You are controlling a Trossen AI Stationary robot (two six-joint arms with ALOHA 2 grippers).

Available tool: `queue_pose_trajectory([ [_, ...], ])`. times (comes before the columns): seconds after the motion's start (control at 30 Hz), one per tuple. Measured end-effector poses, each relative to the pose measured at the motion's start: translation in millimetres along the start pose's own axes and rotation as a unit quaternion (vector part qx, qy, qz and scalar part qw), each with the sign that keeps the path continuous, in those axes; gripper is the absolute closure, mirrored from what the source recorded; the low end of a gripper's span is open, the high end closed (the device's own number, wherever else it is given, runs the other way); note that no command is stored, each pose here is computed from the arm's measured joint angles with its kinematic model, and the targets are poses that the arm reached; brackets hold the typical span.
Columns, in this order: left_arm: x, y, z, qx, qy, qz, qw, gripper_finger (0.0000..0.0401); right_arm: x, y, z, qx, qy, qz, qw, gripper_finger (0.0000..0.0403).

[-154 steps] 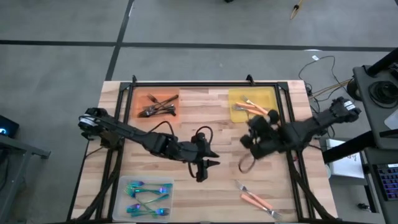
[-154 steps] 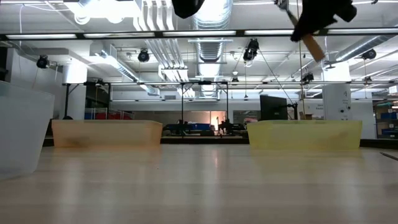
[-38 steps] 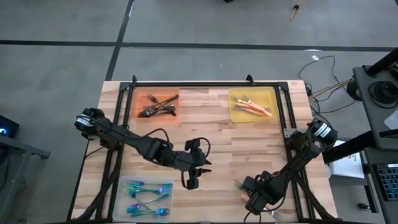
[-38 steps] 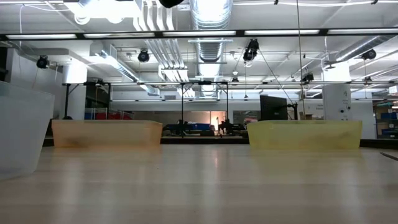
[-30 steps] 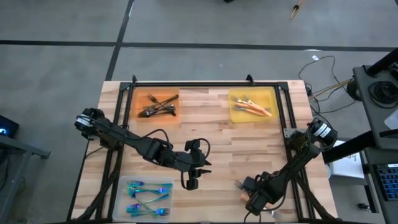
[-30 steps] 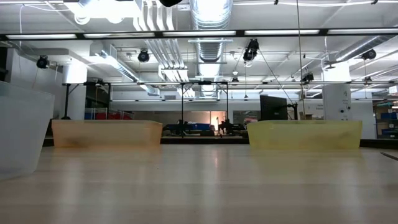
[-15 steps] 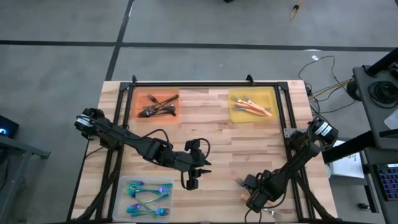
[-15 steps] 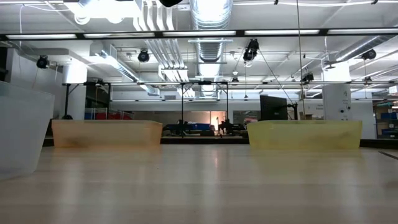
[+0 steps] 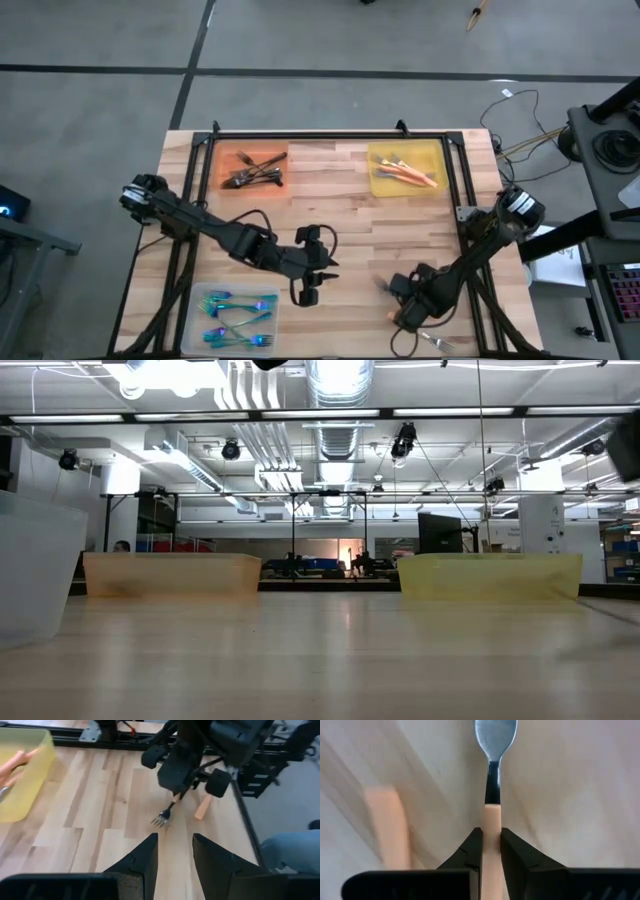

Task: Sort silverware by color (type)
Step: Put the orange fork into the yellow bin

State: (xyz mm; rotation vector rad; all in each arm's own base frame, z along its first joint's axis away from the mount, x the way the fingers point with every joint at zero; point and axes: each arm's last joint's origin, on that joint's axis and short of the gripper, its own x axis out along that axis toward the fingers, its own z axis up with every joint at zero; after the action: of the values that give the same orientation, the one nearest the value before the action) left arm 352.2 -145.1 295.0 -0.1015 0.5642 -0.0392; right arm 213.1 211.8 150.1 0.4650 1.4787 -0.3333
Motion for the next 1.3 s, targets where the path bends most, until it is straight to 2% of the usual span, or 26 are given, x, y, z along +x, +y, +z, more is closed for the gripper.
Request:
queue_pose_trajectory([
  [0.2,-1.4,-2.1,-2.6,-0.004,-0.003,0.036,0.999,0.0298,-28.6,-9.0,6.4,-0.005,-0.081,0.005,0.997,0.0371],
  [0.37,-2.7,-2.5,-2.4,-0.006,-0.021,0.081,0.996,0.0298,-54.9,-16.7,11.3,-0.02,-0.186,0.011,0.982,0.0371],
  [0.47,-3.1,-0.8,-1.9,-0.017,-0.034,0.114,0.993,0.0298,-68.4,-25.1,15.7,-0.027,-0.236,-0.003,0.971,0.0371],
  [0.57,-2.8,1.1,-3.2,-0.028,-0.044,0.141,0.989,0.0298,-82.2,-40.7,22.7,-0.024,-0.273,-0.039,0.961,0.0371],
  [0.73,-2.5,1.5,-2.5,-0.041,-0.054,0.149,0.986,0.0298,-97.1,-77.5,40.9,-0.017,-0.267,-0.116,0.956,0.0371],
  [1.0,-0.1,1.5,-4.9,-0.045,-0.065,0.145,0.986,0.0298,-116.0,-147.1,87.4,0.004,-0.247,-0.186,0.951,0.0371],
  [1.3,9.9,4.1,-22.4,-0.071,-0.091,0.134,0.984,0.0298,-116.4,-236.6,127.8,0.045,-0.151,-0.273,0.949,0.0371],
])
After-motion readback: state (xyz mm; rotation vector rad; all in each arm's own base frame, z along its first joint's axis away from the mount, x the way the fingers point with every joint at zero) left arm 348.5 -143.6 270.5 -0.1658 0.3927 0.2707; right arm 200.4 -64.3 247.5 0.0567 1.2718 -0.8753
